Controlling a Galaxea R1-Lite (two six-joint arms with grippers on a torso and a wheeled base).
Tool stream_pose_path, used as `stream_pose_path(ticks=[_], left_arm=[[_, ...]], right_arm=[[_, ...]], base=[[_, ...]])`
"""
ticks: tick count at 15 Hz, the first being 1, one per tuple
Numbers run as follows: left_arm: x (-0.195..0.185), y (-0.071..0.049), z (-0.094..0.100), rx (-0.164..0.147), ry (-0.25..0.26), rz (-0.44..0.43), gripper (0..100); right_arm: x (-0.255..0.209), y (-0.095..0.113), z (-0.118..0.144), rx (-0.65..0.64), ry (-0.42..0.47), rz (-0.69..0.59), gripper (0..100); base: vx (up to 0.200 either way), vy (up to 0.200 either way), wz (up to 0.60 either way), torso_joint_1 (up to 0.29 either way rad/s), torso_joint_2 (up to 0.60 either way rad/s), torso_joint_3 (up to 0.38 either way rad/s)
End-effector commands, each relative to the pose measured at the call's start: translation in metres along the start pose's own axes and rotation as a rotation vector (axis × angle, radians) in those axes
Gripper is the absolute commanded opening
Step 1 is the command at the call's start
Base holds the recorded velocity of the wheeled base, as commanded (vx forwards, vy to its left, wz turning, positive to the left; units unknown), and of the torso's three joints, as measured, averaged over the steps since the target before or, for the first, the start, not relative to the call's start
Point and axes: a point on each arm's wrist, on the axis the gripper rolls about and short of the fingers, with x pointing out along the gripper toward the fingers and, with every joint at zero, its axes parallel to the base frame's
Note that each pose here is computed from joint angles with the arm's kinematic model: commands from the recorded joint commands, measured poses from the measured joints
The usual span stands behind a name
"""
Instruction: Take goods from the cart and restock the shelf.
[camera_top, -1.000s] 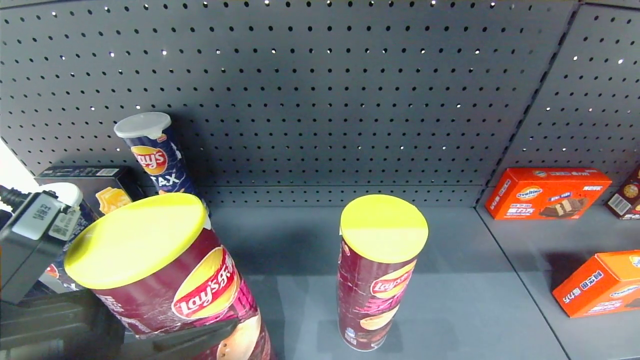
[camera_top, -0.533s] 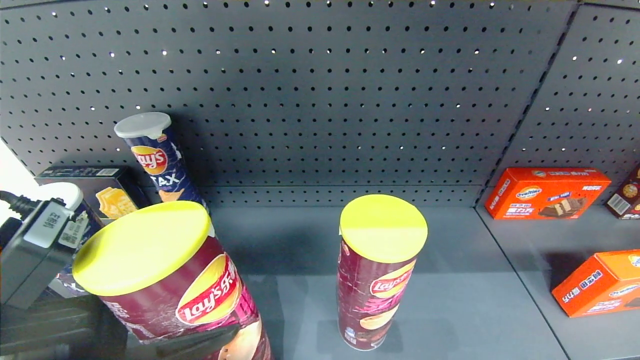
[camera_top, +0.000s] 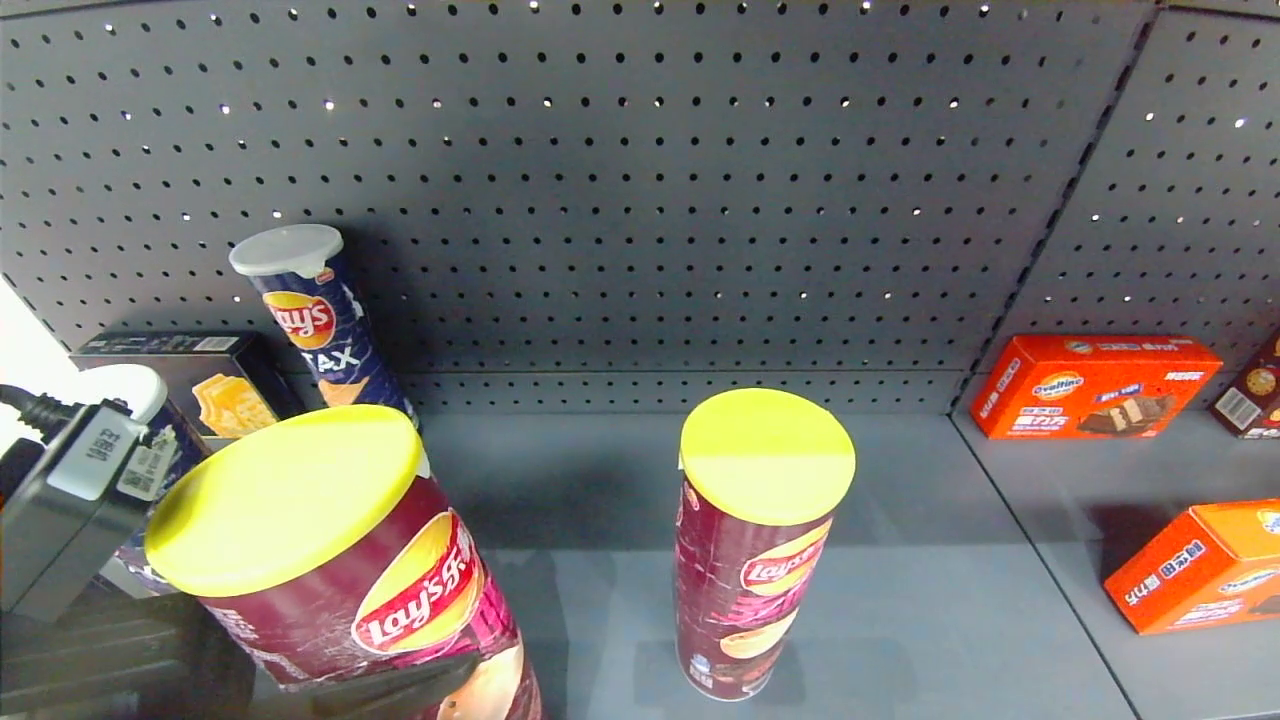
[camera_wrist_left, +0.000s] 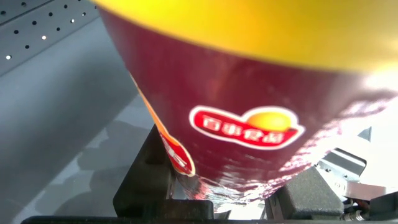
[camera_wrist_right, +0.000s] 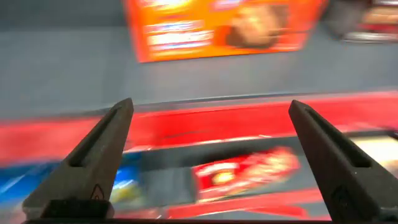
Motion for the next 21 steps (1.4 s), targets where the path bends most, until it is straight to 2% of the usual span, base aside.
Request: stream_pose_path(ticks=[1, 2, 3, 5, 9, 11, 12, 14, 15, 17, 18, 20, 21], left_arm=[[0.0002, 0.0003, -0.0003, 0.0, 0.001, 0.001, 0], [0.0002, 0.0003, -0.0003, 0.0, 0.001, 0.001, 0], [0.0003, 0.0002, -0.0019, -0.002, 0.005, 0.001, 0], [0.0005, -0.0002, -0.0019, 0.0, 0.005, -0.002, 0], [0.0002, 0.0002, -0.0015, -0.002, 0.004, 0.001, 0], [0.0002, 0.0003, -0.001, 0.001, 0.003, 0.003, 0], [0.0002, 0.0002, -0.0015, 0.0, 0.004, 0.002, 0], [0.0, 0.0008, -0.0012, 0.017, 0.004, 0.005, 0], [-0.0001, 0.0009, 0.0005, 0.026, -0.002, 0.007, 0], [0.0003, 0.0014, 0.0029, 0.045, -0.007, 0.009, 0], [0.0004, 0.0014, 0.0023, 0.055, -0.004, 0.009, 0], [0.0012, 0.0019, 0.0032, 0.057, -0.004, 0.009, 0], [0.0016, 0.0019, 0.0044, 0.059, -0.007, 0.006, 0]], right_arm=[[0.0, -0.0004, -0.0013, -0.013, -0.008, -0.027, 100], [-0.0015, -0.0003, -0.0016, -0.016, -0.026, 0.017, 100], [-0.0055, 0.0016, -0.0036, -0.019, -0.084, 0.179, 100], [-0.0059, 0.0028, -0.0032, -0.016, -0.087, 0.227, 100], [-0.006, 0.0027, -0.0033, 0.004, -0.082, 0.223, 100], [-0.005, -0.0024, -0.0038, 0.016, -0.08, -0.008, 100], [-0.0041, -0.0016, -0.0046, 0.021, -0.092, 0.017, 100], [-0.0037, 0.0016, -0.0039, -0.008, -0.121, 0.154, 100], [-0.0037, 0.0015, -0.004, -0.014, -0.12, 0.148, 100], [-0.0034, -0.0004, -0.0044, 0.088, -0.111, 0.069, 100], [-0.0034, -0.0005, -0.0043, 0.092, -0.112, 0.065, 100], [-0.0035, 0.0005, -0.0042, -0.01, -0.117, 0.105, 100], [-0.0038, 0.003, -0.005, -0.037, -0.115, 0.211, 100]], base=[[0.0, 0.0, 0.0, 0.0, 0.0, 0.0], [0.0, 0.0, 0.0, 0.0, 0.0, 0.0], [0.0, 0.0, 0.0, 0.0, 0.0, 0.0], [0.0, 0.0, 0.0, 0.0, 0.0, 0.0], [0.0, 0.0, 0.0, 0.0, 0.0, 0.0], [0.0, 0.0, 0.0, 0.0, 0.0, 0.0], [0.0, 0.0, 0.0, 0.0, 0.0, 0.0], [0.0, 0.0, 0.0, 0.0, 0.0, 0.0], [0.0, 0.0, 0.0, 0.0, 0.0, 0.0], [0.0, 0.0, 0.0, 0.0, 0.0, 0.0], [0.0, 0.0, 0.0, 0.0, 0.0, 0.0], [0.0, 0.0, 0.0, 0.0, 0.0, 0.0], [0.0, 0.0, 0.0, 0.0, 0.0, 0.0]])
